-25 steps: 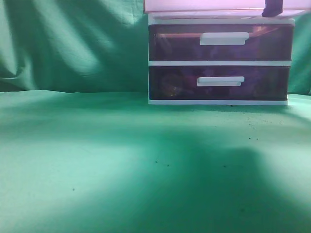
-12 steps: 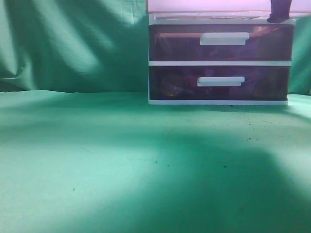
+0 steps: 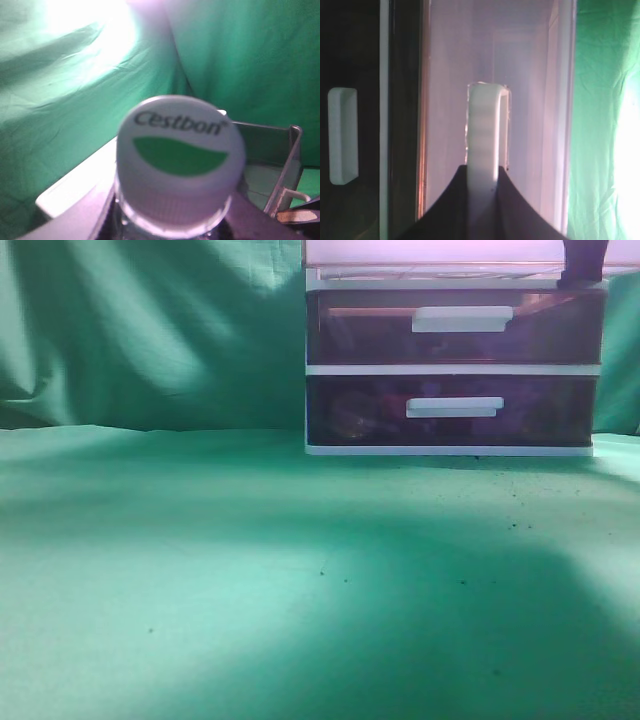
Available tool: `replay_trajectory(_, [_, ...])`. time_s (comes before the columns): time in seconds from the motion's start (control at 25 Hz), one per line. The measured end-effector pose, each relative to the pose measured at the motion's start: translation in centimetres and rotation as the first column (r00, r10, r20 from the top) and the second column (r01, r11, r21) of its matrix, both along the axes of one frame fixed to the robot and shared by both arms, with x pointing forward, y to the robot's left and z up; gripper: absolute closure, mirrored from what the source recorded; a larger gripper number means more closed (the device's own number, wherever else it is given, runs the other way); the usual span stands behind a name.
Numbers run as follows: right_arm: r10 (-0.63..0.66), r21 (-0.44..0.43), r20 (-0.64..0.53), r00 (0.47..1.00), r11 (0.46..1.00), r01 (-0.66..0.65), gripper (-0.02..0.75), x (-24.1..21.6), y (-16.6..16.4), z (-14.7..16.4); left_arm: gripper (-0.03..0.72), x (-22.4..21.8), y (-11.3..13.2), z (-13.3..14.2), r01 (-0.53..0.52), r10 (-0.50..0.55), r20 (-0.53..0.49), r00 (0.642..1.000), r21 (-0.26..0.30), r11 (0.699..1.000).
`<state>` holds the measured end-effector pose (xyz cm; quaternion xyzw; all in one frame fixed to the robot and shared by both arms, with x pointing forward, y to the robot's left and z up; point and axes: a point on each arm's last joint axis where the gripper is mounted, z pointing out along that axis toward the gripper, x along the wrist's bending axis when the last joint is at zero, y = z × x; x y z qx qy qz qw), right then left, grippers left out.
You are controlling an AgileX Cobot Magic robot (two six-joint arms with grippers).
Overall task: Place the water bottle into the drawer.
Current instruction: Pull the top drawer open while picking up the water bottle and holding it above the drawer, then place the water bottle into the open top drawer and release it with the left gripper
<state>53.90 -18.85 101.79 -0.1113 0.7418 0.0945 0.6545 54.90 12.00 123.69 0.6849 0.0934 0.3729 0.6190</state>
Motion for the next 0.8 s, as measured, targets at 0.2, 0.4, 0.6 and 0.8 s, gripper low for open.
replay_trajectory(0.2, [0.000, 0.003, -0.009, 1.000, 1.000, 0.000, 0.662, 0.0, 0.0, -0.1, 0.414, 3.5, -3.9, -1.5, 0.070, -0.069, -0.013, 0.998, 0.063, 0.996])
replay_trajectory(0.4, [0.000, 0.007, -0.012, 1.000, 1.000, 0.000, 0.662, 0.0, 0.0, 0.0, 0.414, 7.4, -6.2, -6.0, 0.086, -0.076, -0.129, 0.989, 0.072, 0.994])
replay_trajectory(0.6, [0.000, 0.007, -0.013, 1.000, 1.000, 0.000, 0.662, 0.0, 0.0, 0.0, 0.414, 8.8, -6.7, -8.3, 0.065, -0.049, -0.173, 0.984, 0.087, 0.994])
replay_trajectory(0.8, [0.000, 0.007, -0.015, 1.000, 1.000, 0.000, 0.662, 0.0, 0.0, -0.1, 0.347, 9.5, -6.7, -9.1, 0.022, -0.006, -0.192, 0.981, 0.082, 0.996])
